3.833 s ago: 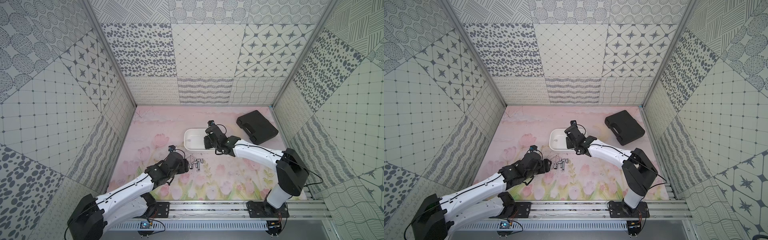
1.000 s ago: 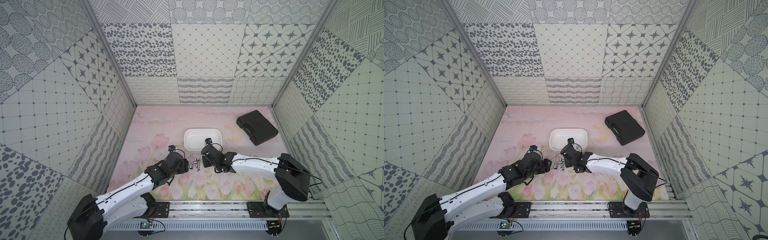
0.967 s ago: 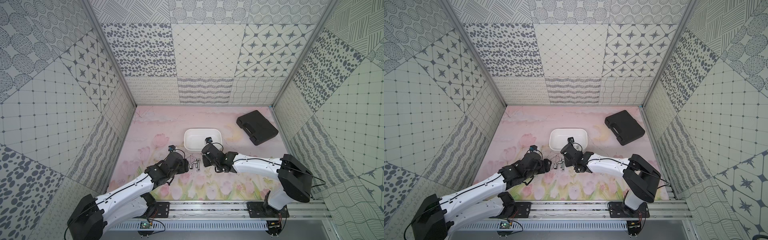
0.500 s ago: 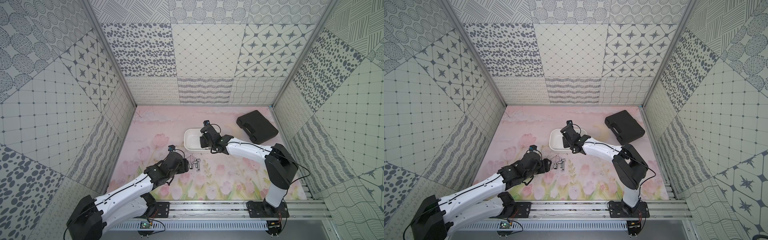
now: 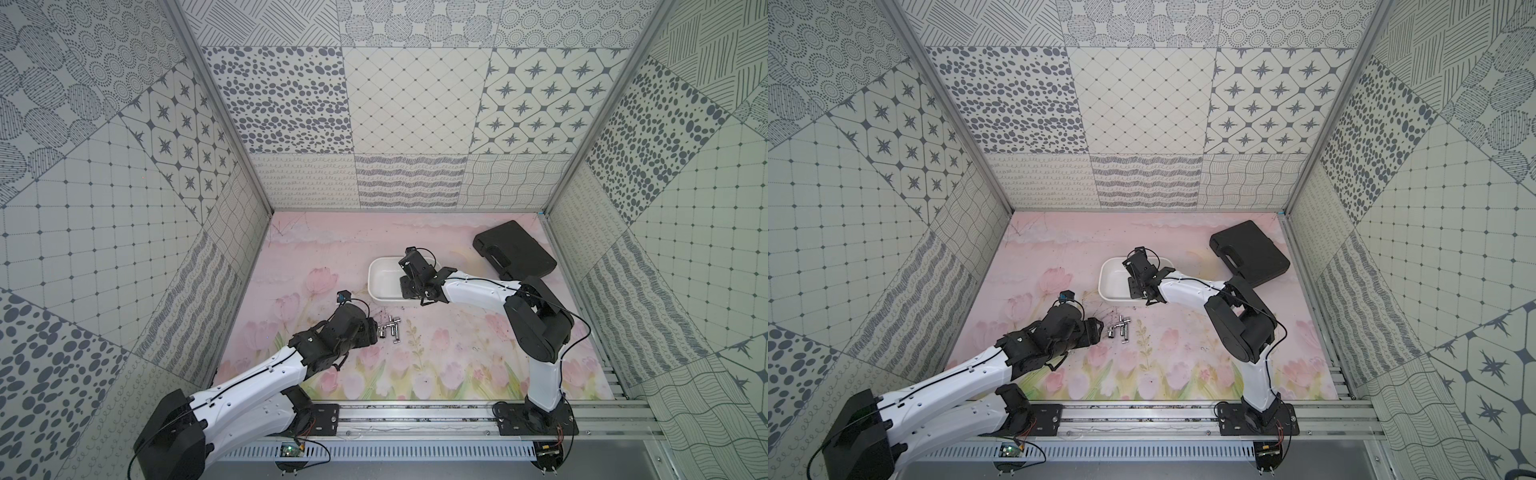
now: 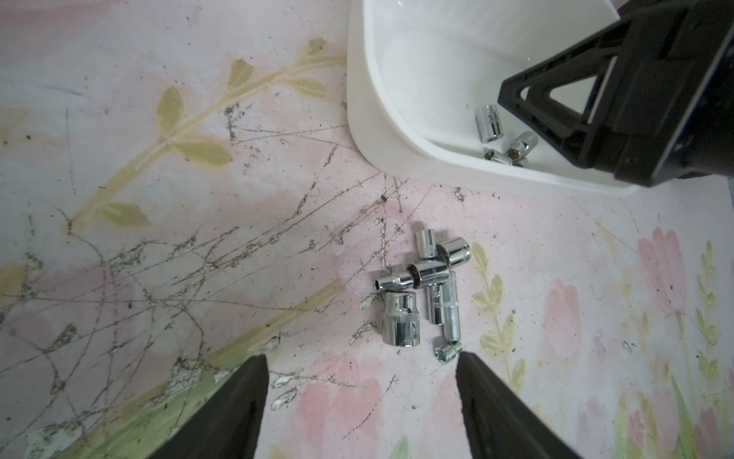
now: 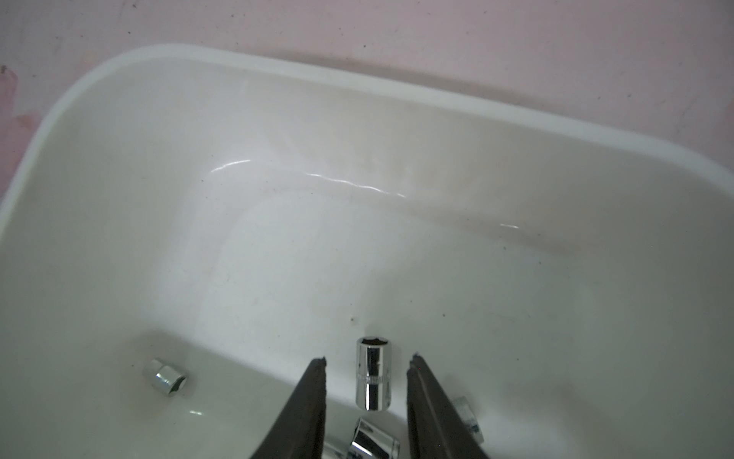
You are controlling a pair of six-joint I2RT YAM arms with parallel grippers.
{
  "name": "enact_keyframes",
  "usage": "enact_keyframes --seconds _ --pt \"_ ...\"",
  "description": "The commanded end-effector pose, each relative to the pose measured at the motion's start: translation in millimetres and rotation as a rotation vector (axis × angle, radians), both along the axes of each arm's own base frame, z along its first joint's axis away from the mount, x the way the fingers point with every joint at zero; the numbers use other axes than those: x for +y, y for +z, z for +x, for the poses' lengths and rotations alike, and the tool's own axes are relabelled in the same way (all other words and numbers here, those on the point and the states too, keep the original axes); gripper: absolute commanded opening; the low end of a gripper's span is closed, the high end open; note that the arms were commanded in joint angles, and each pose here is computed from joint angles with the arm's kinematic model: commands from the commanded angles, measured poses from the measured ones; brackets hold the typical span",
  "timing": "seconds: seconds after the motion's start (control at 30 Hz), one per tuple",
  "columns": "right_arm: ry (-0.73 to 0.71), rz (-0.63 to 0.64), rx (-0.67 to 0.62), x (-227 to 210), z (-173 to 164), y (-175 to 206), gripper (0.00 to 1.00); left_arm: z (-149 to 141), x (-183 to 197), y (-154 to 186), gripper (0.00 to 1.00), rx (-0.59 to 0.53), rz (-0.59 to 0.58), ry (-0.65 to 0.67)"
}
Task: Put the socket on the desktop into the storage box
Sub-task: Place the socket head in the storage box, then pick up the socket head from the center of the board.
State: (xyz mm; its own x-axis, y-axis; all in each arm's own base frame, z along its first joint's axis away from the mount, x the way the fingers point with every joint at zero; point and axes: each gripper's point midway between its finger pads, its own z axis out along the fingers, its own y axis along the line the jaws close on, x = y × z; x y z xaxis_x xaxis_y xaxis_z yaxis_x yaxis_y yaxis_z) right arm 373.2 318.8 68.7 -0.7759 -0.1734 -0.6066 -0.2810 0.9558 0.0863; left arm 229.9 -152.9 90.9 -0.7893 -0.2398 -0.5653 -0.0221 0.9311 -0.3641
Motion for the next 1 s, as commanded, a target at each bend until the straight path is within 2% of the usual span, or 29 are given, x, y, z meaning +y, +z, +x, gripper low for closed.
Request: enact_keyframes --seconds 0.0,0.17,0.33,0.47,0.7,0.97 --pt "0.009 0.066 -0.065 1 -1 46 0.39 1 -7 5 0.8 0.002 -0.023 -0.017" --pt "0.026 0.109 -0.142 -22 -38 92 0.4 1 -8 1 0.8 0.044 -0.003 -0.015" --pt "-0.016 0.169 -0.187 -73 -82 109 0.4 3 -17 -6 0.78 0.084 0.006 -0.035" --pt "-0.05 0.169 -0.257 -116 -107 112 0.41 7 -28 -12 0.73 0.104 0.009 -0.057" --pt "-0.115 0.086 -0.36 -170 -126 97 0.42 11 -51 -18 0.7 0.086 0.217 -0.126" --pt "-0.139 0.053 -0.374 -180 -126 89 0.44 14 -49 -36 0.65 0.143 0.351 -0.135"
